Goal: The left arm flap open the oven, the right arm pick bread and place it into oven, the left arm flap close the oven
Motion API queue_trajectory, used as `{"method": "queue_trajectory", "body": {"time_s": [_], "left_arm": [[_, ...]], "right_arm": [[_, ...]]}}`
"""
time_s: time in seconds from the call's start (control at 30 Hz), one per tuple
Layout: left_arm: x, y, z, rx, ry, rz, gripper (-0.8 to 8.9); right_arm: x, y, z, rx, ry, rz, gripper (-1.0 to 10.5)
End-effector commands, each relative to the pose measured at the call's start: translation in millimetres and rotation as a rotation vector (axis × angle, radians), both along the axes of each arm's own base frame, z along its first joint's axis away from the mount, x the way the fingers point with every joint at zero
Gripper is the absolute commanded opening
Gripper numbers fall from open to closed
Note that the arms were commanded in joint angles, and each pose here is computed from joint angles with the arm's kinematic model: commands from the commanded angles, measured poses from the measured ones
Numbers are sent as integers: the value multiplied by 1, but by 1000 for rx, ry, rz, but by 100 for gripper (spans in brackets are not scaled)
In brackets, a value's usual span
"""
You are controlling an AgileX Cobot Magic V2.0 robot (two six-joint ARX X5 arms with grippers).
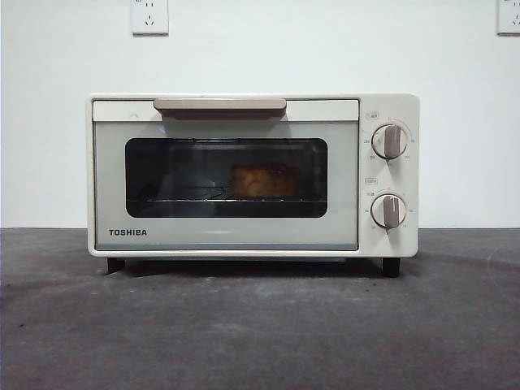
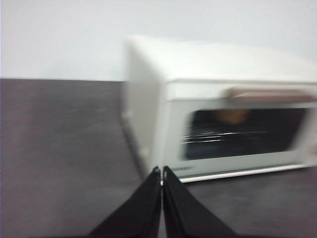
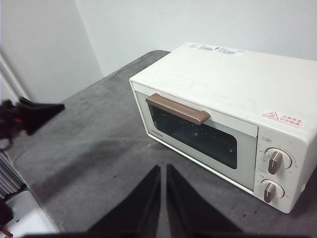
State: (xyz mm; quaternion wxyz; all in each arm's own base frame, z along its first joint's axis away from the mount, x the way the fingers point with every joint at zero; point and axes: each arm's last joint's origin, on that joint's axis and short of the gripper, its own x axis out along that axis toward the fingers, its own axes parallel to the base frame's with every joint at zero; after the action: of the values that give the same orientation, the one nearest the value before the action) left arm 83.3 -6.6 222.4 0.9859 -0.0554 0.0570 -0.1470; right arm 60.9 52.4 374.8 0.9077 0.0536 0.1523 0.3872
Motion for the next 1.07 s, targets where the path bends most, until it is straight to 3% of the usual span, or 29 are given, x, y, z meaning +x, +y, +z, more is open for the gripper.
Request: {"method": "queue_trajectory", "body": {"time_s": [0.03, 0.3, 0.47, 1.07], "left_arm": [[6, 4, -23, 8, 8, 126, 12], [10, 9, -56, 31, 61, 292, 12], [12, 9, -72, 34, 78, 295, 12], [12, 9, -73, 40, 76, 311, 12]], "right_arm": [[-1, 0, 6, 8, -28, 9, 17], [-1, 0, 6, 8, -28, 9, 17], [-1, 0, 6, 7, -28, 9, 17], [-1, 0, 6, 8, -29, 9, 17]]}}
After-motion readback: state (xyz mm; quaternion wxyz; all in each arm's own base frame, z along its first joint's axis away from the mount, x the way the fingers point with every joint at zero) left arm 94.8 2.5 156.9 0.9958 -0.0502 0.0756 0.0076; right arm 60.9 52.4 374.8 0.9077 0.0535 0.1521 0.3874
